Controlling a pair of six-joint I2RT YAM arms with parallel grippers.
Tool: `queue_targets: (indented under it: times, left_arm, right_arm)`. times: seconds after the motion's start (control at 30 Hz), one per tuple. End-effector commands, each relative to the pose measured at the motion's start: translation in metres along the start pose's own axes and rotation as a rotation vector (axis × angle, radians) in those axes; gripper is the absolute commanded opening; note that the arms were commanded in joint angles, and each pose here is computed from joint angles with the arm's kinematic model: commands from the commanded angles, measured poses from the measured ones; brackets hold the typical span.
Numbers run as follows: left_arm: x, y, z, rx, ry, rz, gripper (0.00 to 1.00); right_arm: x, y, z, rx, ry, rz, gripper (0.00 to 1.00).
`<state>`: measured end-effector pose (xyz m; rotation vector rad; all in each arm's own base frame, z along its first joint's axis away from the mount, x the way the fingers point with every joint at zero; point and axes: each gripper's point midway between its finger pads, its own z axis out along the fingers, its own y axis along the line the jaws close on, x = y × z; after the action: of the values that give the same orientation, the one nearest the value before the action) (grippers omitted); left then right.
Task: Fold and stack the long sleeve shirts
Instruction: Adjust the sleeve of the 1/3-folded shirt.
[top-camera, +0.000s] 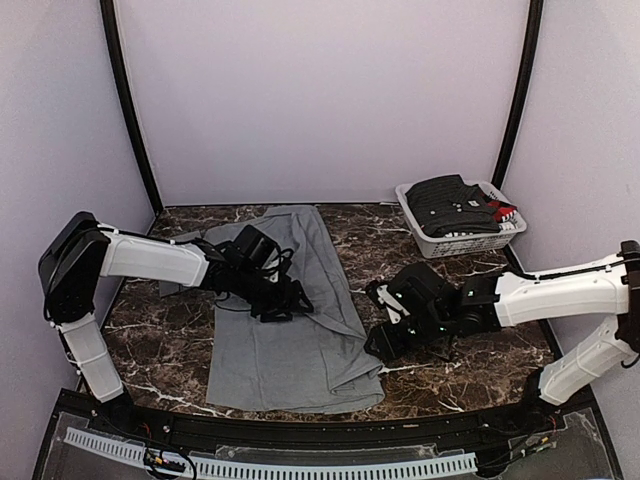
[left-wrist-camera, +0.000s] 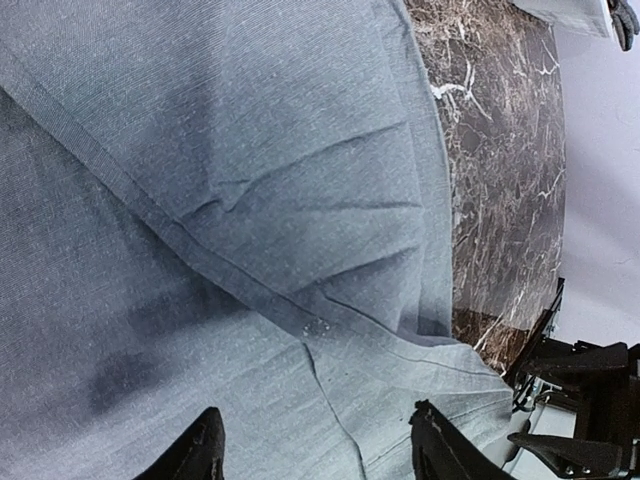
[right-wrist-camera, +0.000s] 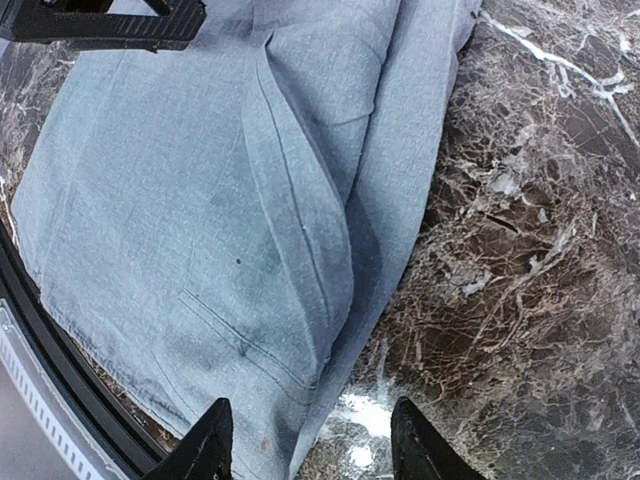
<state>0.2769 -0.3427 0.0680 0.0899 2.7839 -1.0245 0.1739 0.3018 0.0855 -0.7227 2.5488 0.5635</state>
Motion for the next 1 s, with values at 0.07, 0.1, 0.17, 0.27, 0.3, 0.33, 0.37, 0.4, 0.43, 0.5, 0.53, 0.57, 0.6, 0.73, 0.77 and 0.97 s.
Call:
queue_targets:
  times: [0.07, 0.1, 0.17, 0.27, 0.3, 0.33, 0.37, 0.4, 0.43, 0.5, 0.53, 0.57, 0.6, 0.73, 0.77, 0.97]
  left_arm:
    - [-0.013, 0.001, 0.004, 0.003, -0.034, -0.038, 0.63]
    - [-0.015, 0.003, 0.006, -0.003, -0.041, -0.054, 0.63]
    - [-0.018, 0.004, 0.007, -0.005, -0.057, -0.071, 0.63]
    - [-0.024, 0.005, 0.009, -0.001, -0.084, -0.097, 0.63]
    - [-0.025, 0.006, 0.011, 0.0, -0.087, -0.103, 0.63]
    - [-0.028, 0.003, 0.011, 0.01, -0.096, -0.112, 0.63]
    - [-0.028, 0.005, 0.014, 0.009, -0.096, -0.118, 0.63]
    - [-0.03, 0.004, 0.014, 0.013, -0.099, -0.125, 0.63]
    - [-0.03, 0.005, 0.017, 0.009, -0.098, -0.131, 0.62]
    - [-0.031, 0.006, 0.02, 0.005, -0.096, -0.143, 0.61]
    - [-0.036, 0.003, 0.02, 0.017, -0.113, -0.144, 0.6]
    - [-0.037, 0.004, 0.021, 0.017, -0.117, -0.149, 0.6]
    - [-0.039, 0.002, 0.022, 0.026, -0.125, -0.153, 0.58]
    - [-0.047, -0.003, 0.022, 0.038, -0.146, -0.169, 0.53]
    - [-0.048, -0.005, 0.021, 0.043, -0.152, -0.171, 0.53]
    - [-0.059, -0.016, 0.018, 0.087, -0.185, -0.187, 0.6]
  right_arm:
    - [0.011, 0.017, 0.008, -0.045, 0.024, 0.016, 0.47]
    - [0.012, 0.018, 0.01, -0.044, 0.032, 0.014, 0.46]
    - [0.015, 0.02, 0.015, -0.041, 0.045, 0.013, 0.42]
    - [0.017, 0.025, 0.018, -0.067, 0.063, 0.016, 0.33]
    - [0.017, 0.026, 0.019, -0.068, 0.069, 0.016, 0.29]
    - [0.017, 0.027, 0.019, -0.07, 0.071, 0.016, 0.24]
    - [0.015, 0.027, 0.019, -0.068, 0.07, 0.015, 0.19]
    - [0.014, 0.027, 0.018, -0.063, 0.068, 0.011, 0.14]
    - [0.011, 0.027, 0.016, -0.057, 0.064, 0.006, 0.1]
    - [0.004, 0.028, 0.011, -0.044, 0.057, -0.006, 0.03]
    - [0.001, 0.024, 0.009, -0.01, 0.053, -0.015, 0.0]
    - [-0.003, 0.023, 0.006, 0.007, 0.048, -0.027, 0.0]
    - [-0.008, 0.021, 0.003, 0.026, 0.042, -0.037, 0.0]
    - [-0.022, 0.012, -0.01, 0.114, 0.025, -0.078, 0.0]
    - [-0.027, 0.01, -0.014, 0.136, 0.018, -0.088, 0.0]
    - [-0.052, -0.002, -0.039, 0.27, -0.007, -0.188, 0.0]
